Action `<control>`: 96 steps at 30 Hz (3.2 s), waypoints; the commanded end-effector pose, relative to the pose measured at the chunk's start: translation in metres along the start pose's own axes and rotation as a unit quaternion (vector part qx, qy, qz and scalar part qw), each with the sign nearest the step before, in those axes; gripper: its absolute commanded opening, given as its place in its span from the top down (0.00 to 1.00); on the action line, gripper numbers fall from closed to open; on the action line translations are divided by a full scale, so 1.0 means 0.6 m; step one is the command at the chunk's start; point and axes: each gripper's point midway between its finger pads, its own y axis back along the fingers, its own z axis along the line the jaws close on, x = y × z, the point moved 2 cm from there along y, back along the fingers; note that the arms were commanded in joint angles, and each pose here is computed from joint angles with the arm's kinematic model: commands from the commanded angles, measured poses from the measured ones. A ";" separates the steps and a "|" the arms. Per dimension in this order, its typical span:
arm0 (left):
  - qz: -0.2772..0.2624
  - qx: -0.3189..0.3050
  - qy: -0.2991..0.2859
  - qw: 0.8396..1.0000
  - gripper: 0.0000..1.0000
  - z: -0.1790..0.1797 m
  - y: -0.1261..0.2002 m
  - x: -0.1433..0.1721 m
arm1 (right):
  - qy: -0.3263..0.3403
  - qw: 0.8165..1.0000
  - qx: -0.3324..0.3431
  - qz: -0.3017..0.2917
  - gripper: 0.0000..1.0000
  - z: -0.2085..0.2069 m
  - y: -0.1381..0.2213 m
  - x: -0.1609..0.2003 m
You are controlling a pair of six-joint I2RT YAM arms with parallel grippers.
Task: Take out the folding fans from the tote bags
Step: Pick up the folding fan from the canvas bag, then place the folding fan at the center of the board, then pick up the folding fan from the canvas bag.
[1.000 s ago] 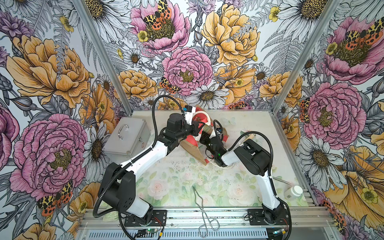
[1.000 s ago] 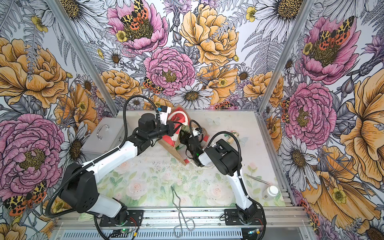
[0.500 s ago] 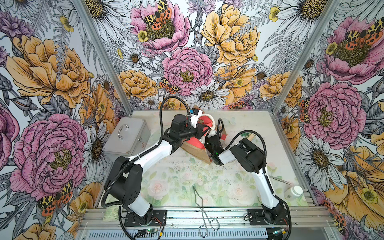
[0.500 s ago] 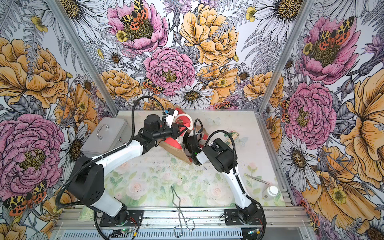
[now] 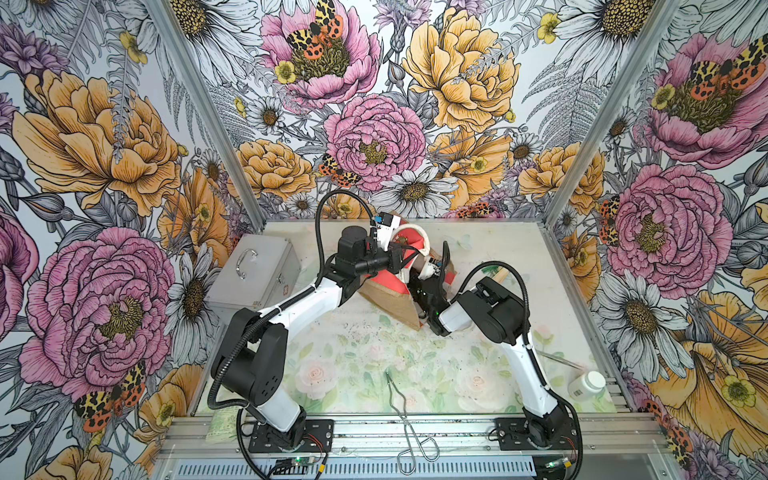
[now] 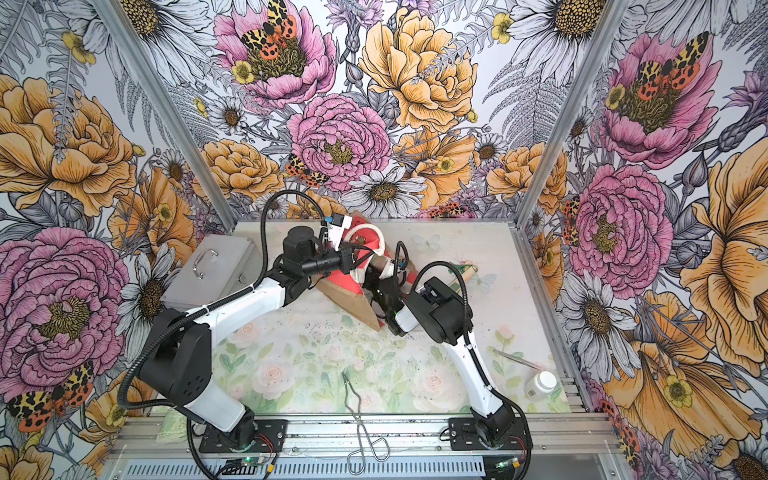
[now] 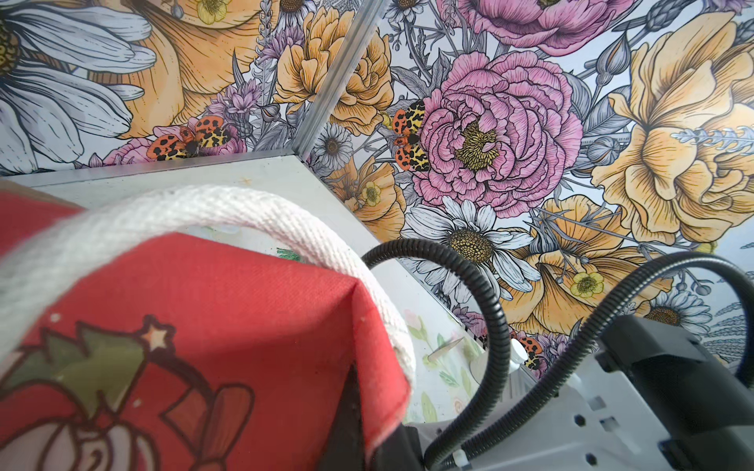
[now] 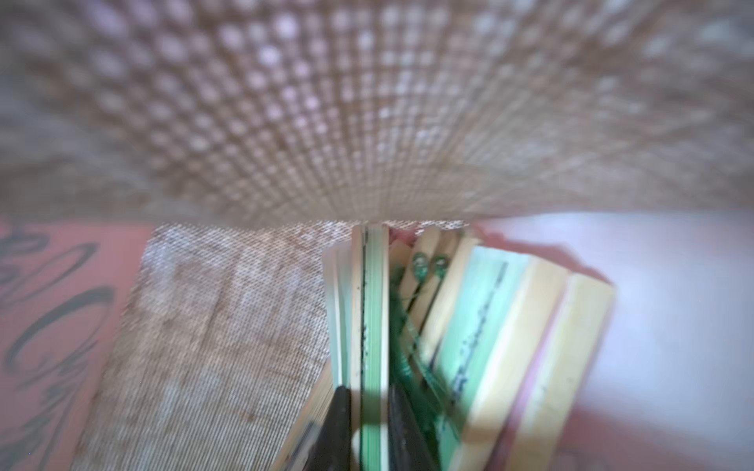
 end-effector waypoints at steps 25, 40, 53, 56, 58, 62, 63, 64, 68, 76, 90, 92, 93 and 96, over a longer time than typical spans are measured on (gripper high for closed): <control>-0.155 0.023 0.084 0.984 1.00 0.070 0.103 -0.122 | 0.241 0.962 -0.121 -0.038 1.00 0.234 0.235 -0.066; -0.089 -0.112 0.031 0.989 1.00 0.116 0.105 -0.080 | 0.320 0.945 -0.006 -0.066 1.00 0.319 0.399 -0.243; -0.029 -0.064 -0.044 0.997 1.00 0.090 0.050 -0.094 | 0.225 0.907 0.354 -0.032 1.00 0.085 0.460 -0.398; -0.022 -0.060 -0.046 0.997 1.00 0.092 0.044 -0.092 | 0.195 0.899 0.391 0.021 1.00 0.030 0.418 -0.393; -0.012 -0.067 -0.053 0.996 1.00 0.094 0.039 -0.085 | 0.187 0.889 0.416 0.048 1.00 -0.006 0.387 -0.390; 0.041 -0.107 -0.094 0.989 1.00 0.093 0.025 -0.056 | 0.173 0.868 0.456 0.093 1.00 -0.076 0.340 -0.375; 0.056 -0.113 -0.109 0.986 1.00 0.087 0.020 -0.048 | 0.171 0.862 0.466 0.102 1.00 -0.094 0.330 -0.372; 0.068 -0.118 -0.120 0.983 1.00 0.083 0.015 -0.040 | 0.170 0.857 0.474 0.112 1.00 -0.110 0.322 -0.367; 0.080 -0.097 -0.143 0.982 1.00 0.062 0.009 -0.030 | 0.151 0.846 0.488 0.154 1.00 -0.166 0.301 -0.342; 0.082 -0.040 -0.172 0.981 1.00 0.046 -0.001 -0.033 | 0.149 0.860 0.445 0.198 0.62 -0.166 0.296 -0.317; 0.079 0.085 -0.173 0.978 1.00 0.018 -0.006 -0.051 | 0.370 0.913 0.118 0.126 0.46 0.118 0.346 -0.281; 0.081 0.102 -0.170 0.977 1.00 0.016 -0.008 -0.053 | 0.391 0.911 0.081 0.103 0.49 0.143 0.354 -0.264; 0.082 0.113 -0.170 0.975 1.00 0.011 -0.008 -0.054 | 0.404 0.908 0.063 0.092 0.50 0.156 0.355 -0.252; 0.081 0.132 -0.174 0.973 1.00 -0.001 -0.005 -0.059 | 0.450 0.889 0.037 0.084 0.55 0.180 0.350 -0.206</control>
